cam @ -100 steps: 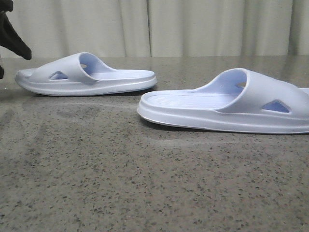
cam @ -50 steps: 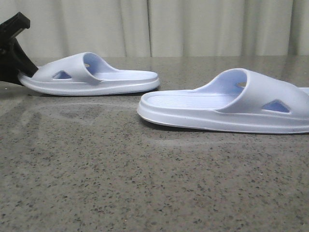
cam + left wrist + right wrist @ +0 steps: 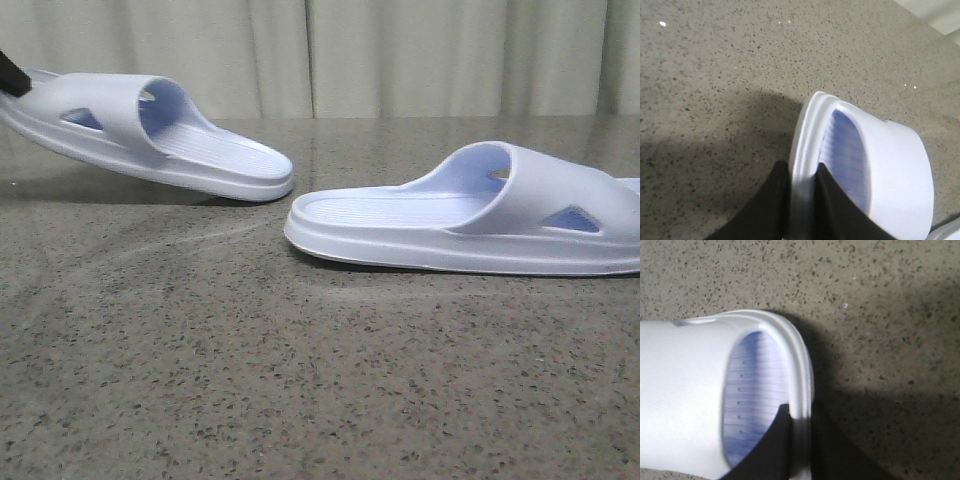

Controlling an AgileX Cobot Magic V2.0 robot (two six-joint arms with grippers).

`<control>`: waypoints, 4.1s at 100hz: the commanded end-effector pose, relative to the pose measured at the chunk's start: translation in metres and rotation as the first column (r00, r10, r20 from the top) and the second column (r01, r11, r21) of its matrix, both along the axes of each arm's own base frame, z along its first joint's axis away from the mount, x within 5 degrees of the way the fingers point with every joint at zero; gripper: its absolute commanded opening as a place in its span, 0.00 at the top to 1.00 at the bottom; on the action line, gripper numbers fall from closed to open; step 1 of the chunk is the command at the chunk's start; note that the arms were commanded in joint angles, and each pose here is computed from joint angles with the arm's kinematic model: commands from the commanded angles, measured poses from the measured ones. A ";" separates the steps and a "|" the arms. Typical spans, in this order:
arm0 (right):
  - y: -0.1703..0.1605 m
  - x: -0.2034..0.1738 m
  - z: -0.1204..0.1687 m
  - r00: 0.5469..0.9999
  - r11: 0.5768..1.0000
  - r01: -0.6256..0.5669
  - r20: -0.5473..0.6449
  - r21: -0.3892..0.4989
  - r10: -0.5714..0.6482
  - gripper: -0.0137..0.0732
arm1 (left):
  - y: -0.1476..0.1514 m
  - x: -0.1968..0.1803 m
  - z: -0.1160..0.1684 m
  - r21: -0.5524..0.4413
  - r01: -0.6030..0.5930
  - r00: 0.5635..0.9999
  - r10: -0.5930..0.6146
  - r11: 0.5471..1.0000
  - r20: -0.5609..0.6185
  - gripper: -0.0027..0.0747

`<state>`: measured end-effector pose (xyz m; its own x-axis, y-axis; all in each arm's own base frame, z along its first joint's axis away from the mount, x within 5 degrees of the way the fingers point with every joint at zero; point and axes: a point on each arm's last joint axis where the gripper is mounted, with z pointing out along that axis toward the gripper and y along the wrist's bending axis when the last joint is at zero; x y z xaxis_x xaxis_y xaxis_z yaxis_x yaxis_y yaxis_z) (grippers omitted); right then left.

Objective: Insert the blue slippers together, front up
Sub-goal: 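Lift both slippers and bring them toward each other above the table, then slide the right gripper's slipper onto the left gripper's slipper, soles stacked, then lower the stacked slippers to the table and open both grippers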

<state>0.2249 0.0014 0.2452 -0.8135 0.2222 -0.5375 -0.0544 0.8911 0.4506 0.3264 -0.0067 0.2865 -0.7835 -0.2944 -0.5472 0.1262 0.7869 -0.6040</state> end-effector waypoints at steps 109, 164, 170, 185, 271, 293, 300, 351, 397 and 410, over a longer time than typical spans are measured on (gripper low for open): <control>0.016 -0.002 0.111 0.907 0.977 -0.079 0.421 0.199 -0.012 0.96 | 0.024 -0.040 0.016 -0.209 0.070 0.996 -0.057 0.976 0.066 0.95; 0.017 0.040 0.083 0.930 0.904 -0.164 0.367 0.396 0.008 0.96 | 0.013 -0.042 0.035 -0.444 0.165 0.983 -0.110 0.881 0.146 0.95; 0.017 0.046 0.078 0.933 0.891 -0.168 0.360 0.421 0.006 0.96 | 0.012 -0.043 0.036 -0.454 0.172 0.982 -0.115 0.874 0.150 0.95; 0.020 0.058 0.067 0.932 0.856 -0.203 0.361 0.475 0.020 0.96 | 0.009 -0.042 0.036 -0.458 0.182 0.980 -0.125 0.870 0.153 0.95; 0.119 0.114 0.056 0.871 0.747 -0.472 0.378 0.469 0.313 0.93 | -0.042 -0.041 0.043 -0.501 0.309 0.949 -0.232 0.808 0.212 0.95; 0.087 0.114 0.056 0.861 0.740 -0.493 0.380 0.458 0.339 0.60 | -0.024 -0.037 0.040 -0.471 0.245 0.965 -0.168 0.848 0.200 0.95; 0.072 0.114 0.057 0.859 0.728 -0.498 0.387 0.472 0.336 0.58 | -0.016 -0.036 0.037 -0.447 0.212 0.972 -0.140 0.869 0.190 0.95; 0.009 0.104 0.060 0.880 0.760 -0.458 0.354 0.460 0.316 0.58 | -0.034 -0.027 0.023 -0.312 0.156 0.980 -0.108 0.937 0.166 0.95; 0.009 0.104 0.059 0.880 0.763 -0.461 0.348 0.453 0.324 0.58 | -0.056 -0.011 -0.010 -0.180 0.232 0.966 -0.205 0.956 0.156 0.88; 0.009 0.104 0.059 0.880 0.763 -0.461 0.348 0.453 0.324 0.58 | -0.053 -0.009 -0.009 -0.111 0.242 0.959 -0.220 0.964 0.175 0.71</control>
